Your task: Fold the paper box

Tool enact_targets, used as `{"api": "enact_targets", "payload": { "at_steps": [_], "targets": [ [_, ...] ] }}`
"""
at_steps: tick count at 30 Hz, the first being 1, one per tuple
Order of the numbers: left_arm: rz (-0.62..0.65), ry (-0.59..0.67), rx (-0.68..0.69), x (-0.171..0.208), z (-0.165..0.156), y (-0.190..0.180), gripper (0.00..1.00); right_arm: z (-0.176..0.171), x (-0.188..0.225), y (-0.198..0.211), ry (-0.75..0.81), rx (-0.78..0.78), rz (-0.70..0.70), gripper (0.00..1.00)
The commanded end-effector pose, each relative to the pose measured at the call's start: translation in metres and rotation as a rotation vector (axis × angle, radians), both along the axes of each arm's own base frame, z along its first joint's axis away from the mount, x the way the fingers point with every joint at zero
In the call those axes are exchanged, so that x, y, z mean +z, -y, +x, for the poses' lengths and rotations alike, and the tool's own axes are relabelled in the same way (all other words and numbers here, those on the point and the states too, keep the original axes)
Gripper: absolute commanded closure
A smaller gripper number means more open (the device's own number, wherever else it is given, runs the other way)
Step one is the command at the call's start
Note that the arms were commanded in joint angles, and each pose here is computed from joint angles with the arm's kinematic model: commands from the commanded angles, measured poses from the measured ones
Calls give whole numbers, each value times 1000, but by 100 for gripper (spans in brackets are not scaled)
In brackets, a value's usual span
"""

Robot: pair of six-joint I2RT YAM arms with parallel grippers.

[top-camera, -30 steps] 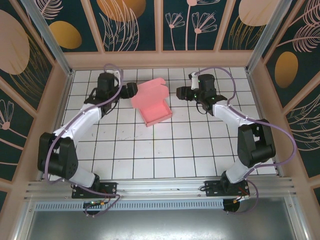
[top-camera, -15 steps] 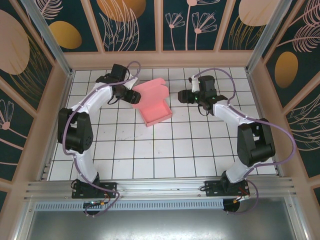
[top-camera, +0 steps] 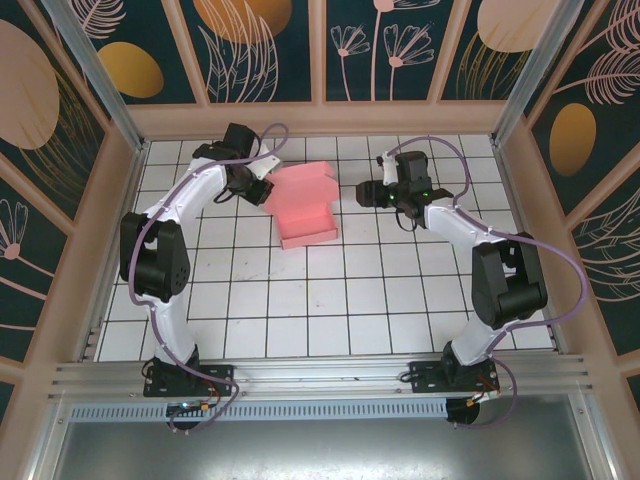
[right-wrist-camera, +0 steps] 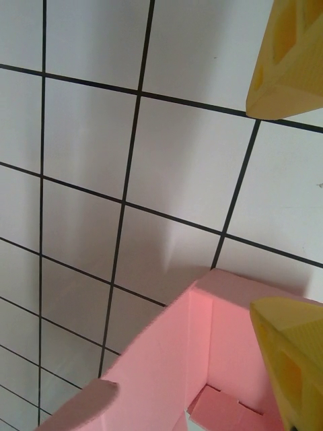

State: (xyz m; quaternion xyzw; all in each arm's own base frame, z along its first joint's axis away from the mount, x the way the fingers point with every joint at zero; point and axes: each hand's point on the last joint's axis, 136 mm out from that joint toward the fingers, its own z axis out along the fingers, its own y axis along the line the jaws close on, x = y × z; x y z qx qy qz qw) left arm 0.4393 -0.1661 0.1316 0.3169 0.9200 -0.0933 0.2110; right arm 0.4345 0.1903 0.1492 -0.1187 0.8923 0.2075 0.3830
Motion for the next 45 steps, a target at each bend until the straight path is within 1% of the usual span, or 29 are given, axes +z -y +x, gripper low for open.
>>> {"api": "enact_targets", "payload": {
  "at_steps": [1,5,10,15,17,20,24,25,28,31,34,40,42,45],
  "targets": [
    [-10,25,-101,6,-12,9,100,4,23,0,42,8,7,29],
    [-63,60,-198,20,-23,27,100,-7,35,-1,68,42,-2,29],
    [-106,77,-292,29,-41,44,100,-38,52,-13,159,174,-50,29],
    [-127,80,-310,33,-48,48,100,-58,59,-29,193,305,-137,29],
    [-145,56,-320,32,-53,50,100,-59,55,-32,199,336,-205,29],
    [-160,27,-340,27,-60,52,100,-57,45,-32,191,359,-309,34],
    [-145,-2,-355,13,-64,50,100,-50,37,-30,136,388,-374,48],
    [-145,-6,-358,10,-64,51,100,-48,35,-29,127,395,-381,52],
    [-147,-26,-361,4,-62,53,100,-44,30,-25,93,426,-384,57],
    [-134,-59,-369,-4,-62,52,100,-44,24,-25,60,482,-372,57],
    [-123,-77,-380,-9,-63,51,100,-42,17,-21,21,519,-381,53],
    [-118,-66,-412,-9,-63,52,100,-56,7,-33,-57,665,-323,51],
    [-118,-64,-415,-9,-63,52,100,-58,1,-35,-83,695,-321,53],
    [-119,-66,-417,-9,-63,52,100,-59,-4,-35,-116,715,-327,59]
  ]
}}
